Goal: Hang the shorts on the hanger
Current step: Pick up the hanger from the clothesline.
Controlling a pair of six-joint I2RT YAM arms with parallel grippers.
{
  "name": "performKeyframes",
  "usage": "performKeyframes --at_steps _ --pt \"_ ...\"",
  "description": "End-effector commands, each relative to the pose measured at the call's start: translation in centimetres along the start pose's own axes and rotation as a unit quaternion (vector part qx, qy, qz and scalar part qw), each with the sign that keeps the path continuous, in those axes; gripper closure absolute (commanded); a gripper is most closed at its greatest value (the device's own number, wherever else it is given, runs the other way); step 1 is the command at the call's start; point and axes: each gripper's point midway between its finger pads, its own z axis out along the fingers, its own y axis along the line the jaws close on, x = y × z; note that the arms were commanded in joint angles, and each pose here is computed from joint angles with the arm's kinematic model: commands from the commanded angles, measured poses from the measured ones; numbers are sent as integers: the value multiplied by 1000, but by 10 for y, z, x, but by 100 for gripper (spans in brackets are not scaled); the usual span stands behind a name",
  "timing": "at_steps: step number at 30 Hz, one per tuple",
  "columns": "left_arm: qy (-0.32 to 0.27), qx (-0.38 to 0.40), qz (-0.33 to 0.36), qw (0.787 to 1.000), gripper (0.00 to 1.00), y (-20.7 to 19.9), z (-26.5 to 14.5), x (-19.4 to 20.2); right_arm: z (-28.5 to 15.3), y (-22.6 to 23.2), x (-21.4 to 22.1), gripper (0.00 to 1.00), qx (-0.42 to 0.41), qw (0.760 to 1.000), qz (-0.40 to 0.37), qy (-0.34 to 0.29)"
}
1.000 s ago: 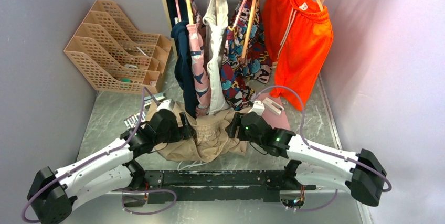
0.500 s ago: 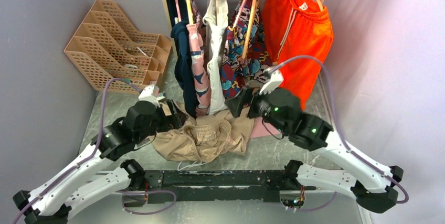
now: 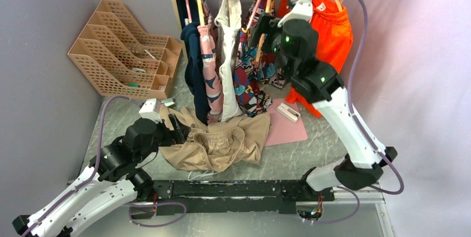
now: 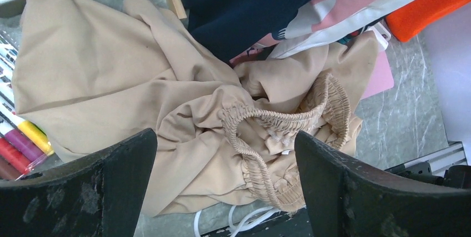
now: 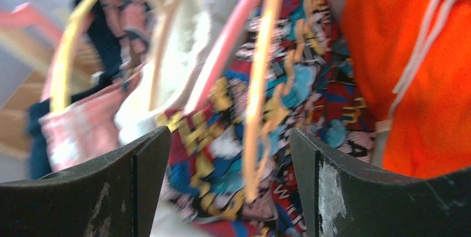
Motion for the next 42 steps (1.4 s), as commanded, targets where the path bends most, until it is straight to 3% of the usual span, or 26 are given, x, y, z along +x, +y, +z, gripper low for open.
performKeyframes --at_steps 1,6,12,18,27,34,42 --pt "-28 27 30 999 3 -13 -8 -21 26 -37 -11 20 24 1000 14 0" --pt "-33 -4 66 997 2 -3 -10 -29 34 -34 -12 23 -19 999 37 -16" --pt "-47 39 65 996 4 -12 -9 -26 44 -29 -7 25 -29 999 34 -9" --pt "-48 33 68 996 5 -10 -7 -25 59 -41 4 36 -3 1000 23 8" --pt "-39 32 73 996 6 -10 -4 -22 73 -48 18 38 2 999 12 33" --pt "-42 35 73 996 7 -11 -5 -23 69 -85 9 48 51 998 6 23" --pt "-36 34 75 996 7 -11 -3 -21 63 -95 -6 46 40 999 -16 9"
